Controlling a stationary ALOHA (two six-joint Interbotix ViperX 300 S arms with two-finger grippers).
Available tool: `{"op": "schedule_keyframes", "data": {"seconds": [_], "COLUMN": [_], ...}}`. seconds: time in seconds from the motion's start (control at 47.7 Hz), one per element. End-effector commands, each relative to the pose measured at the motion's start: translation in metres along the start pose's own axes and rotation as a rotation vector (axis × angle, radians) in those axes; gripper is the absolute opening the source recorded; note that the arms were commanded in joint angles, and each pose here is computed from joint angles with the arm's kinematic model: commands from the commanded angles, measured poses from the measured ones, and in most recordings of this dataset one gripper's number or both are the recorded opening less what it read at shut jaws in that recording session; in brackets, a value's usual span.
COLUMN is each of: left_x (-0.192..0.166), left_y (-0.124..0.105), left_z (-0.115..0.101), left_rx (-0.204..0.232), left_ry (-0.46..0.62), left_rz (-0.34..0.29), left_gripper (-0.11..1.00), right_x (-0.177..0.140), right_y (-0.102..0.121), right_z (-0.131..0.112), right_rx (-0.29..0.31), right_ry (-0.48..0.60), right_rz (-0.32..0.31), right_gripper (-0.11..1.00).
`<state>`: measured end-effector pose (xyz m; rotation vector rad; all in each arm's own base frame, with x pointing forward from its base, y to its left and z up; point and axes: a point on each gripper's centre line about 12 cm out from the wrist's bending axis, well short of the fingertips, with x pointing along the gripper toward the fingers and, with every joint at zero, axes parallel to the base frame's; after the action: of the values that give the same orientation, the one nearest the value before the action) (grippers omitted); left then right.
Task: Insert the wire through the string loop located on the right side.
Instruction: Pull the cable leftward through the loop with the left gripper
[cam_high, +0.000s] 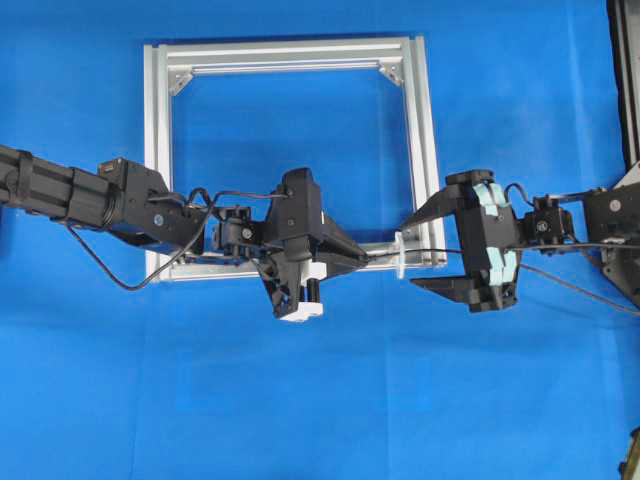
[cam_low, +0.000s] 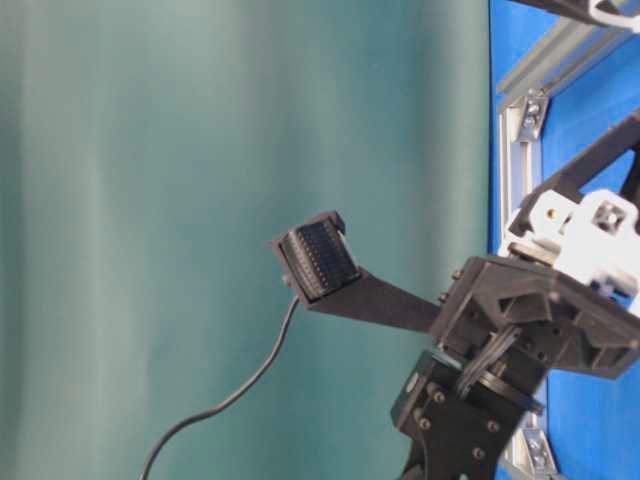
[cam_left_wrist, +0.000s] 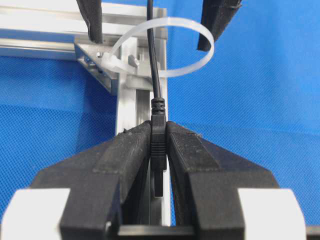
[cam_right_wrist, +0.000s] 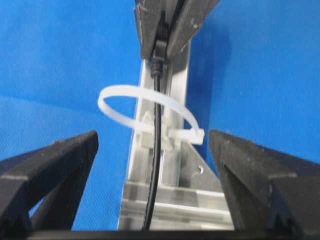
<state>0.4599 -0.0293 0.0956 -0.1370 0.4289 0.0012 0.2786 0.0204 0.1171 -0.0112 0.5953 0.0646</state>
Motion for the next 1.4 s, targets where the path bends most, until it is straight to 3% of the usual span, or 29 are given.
{"op": "schedule_keyframes", "data": {"seconds": [0.0, 0.314, 0.587, 1.026, 1.382], "left_x": [-0.003, -0.026, -0.084, -0.168, -0.194], "left_y": [-0.003, -0.001, 0.001, 0.01, 0.012], "left_z": [0.015, 0.015, 0.012, -0.019, -0.042], "left_rx": [0.003, 0.009, 0.01, 0.0, 0.01], "left_ry": [-0.041, -0.035, -0.048, -0.049, -0.005], "left_rz": [-0.008, -0.005, -0.008, -0.005, -0.007], "left_gripper": [0.06, 0.06, 0.06, 0.06, 0.06], "right_x": [-0.002, -0.005, -0.006, -0.007, -0.007], "right_y": [0.0, 0.0, 0.0, 0.0, 0.0], "right_z": [0.007, 0.008, 0.011, 0.01, 0.01], "right_rx": [0.001, 0.001, 0.001, 0.001, -0.005], "right_ry": [-0.026, -0.035, -0.048, -0.043, -0.041], "right_rz": [0.0, 0.0, 0.0, 0.0, 0.0], "right_gripper": [0.91, 0.91, 0.91, 0.91, 0.91]}}
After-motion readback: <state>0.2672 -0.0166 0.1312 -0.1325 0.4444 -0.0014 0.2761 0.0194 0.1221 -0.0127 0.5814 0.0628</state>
